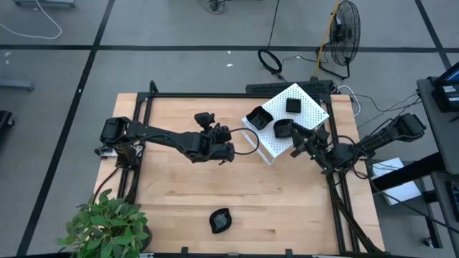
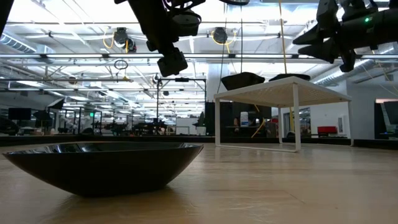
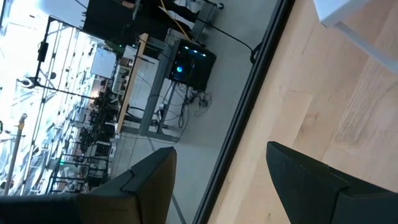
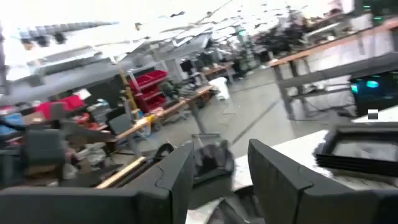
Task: Pick & Place Mini shaped plates
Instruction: Stack the black leaf shaped plate on top of the black leaf shaped plates on the shelf
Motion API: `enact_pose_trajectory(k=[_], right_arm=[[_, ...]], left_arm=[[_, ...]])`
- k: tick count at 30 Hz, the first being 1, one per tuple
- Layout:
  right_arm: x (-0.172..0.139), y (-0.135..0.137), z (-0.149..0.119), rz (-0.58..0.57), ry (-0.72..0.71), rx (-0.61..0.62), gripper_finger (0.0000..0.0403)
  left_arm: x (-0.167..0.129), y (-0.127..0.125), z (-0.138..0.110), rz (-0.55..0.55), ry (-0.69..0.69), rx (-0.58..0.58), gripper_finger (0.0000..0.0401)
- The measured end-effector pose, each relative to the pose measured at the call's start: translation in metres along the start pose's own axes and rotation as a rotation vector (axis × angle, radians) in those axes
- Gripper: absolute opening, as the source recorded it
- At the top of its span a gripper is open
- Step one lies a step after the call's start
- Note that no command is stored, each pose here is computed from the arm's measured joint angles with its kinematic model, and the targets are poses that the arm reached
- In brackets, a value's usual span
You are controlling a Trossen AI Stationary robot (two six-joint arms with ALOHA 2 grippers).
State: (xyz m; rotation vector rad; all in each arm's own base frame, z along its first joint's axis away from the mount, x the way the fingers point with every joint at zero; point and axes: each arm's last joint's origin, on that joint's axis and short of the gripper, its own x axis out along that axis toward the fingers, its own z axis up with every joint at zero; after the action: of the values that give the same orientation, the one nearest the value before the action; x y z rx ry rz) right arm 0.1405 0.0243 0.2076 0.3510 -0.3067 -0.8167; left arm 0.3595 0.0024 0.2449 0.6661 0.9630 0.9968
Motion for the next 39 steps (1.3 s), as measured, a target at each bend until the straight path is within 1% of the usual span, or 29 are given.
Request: enact_pose_trajectory(k=[4,6,7,10,12,14,16,17,19,21,24,26,28,31,33,37,39], right_arm=[[0.000,0.002,0.003,0.065,-0.010,0.000,0.0141],[0.000,0.003,0.005,0.104,-0.023,0.002,0.0141],[0.000,0.004,0.007,0.123,-0.031,0.001,0.0141],[-0.001,0.006,0.011,0.182,-0.057,-0.018,0.0141],[-0.001,0.006,0.012,0.208,-0.069,-0.048,0.0141],[-0.001,0.006,0.013,0.212,-0.078,-0.076,0.0141],[-0.001,0.007,0.013,0.217,-0.082,-0.111,0.0141],[-0.001,0.007,0.013,0.228,-0.085,-0.128,0.0141],[-0.001,0.008,0.013,0.247,-0.093,-0.155,0.0141],[-0.001,0.008,0.014,0.261,-0.101,-0.179,0.0141],[-0.002,0.009,0.014,0.282,-0.113,-0.211,0.0141],[-0.002,0.009,0.014,0.287,-0.117,-0.235,0.0141],[-0.002,0.009,0.014,0.288,-0.122,-0.262,0.0141],[-0.002,0.009,0.014,0.298,-0.132,-0.298,0.0141],[-0.002,0.009,0.015,0.296,-0.140,-0.311,0.0141],[-0.002,0.009,0.017,0.291,-0.157,-0.350,0.0141],[-0.002,0.008,0.018,0.288,-0.163,-0.368,0.0141]], left_arm=[[0.000,0.000,0.000,-0.004,0.000,0.003,0.0253],[0.000,-0.002,0.000,-0.067,0.002,0.026,0.0253],[0.000,-0.004,0.000,-0.133,0.002,0.056,0.0253],[-0.002,-0.011,0.000,-0.405,-0.013,0.166,0.0253],[-0.006,-0.017,-0.001,-0.636,-0.029,0.202,0.0253],[-0.010,-0.022,-0.004,-0.890,-0.033,0.229,0.0253],[-0.015,-0.025,-0.006,-1.105,-0.032,0.237,0.0253],[-0.018,-0.027,-0.006,-1.196,-0.029,0.236,0.0253],[-0.024,-0.029,-0.009,-1.326,-0.010,0.235,0.0253],[-0.032,-0.032,-0.010,-1.392,0.000,0.240,0.0253],[-0.050,-0.040,-0.012,-1.421,-0.027,0.279,0.0253],[-0.064,-0.050,-0.015,-1.440,-0.036,0.271,0.0253],[-0.077,-0.062,-0.018,-1.478,-0.058,0.214,0.0253],[-0.092,-0.088,-0.026,-1.611,-0.077,0.131,0.0253],[-0.099,-0.105,-0.030,-1.675,-0.075,0.082,0.0253],[-0.105,-0.117,-0.029,-1.712,-0.109,0.021,0.0252],[-0.104,-0.122,-0.031,-1.716,-0.094,0.010,0.0248]])
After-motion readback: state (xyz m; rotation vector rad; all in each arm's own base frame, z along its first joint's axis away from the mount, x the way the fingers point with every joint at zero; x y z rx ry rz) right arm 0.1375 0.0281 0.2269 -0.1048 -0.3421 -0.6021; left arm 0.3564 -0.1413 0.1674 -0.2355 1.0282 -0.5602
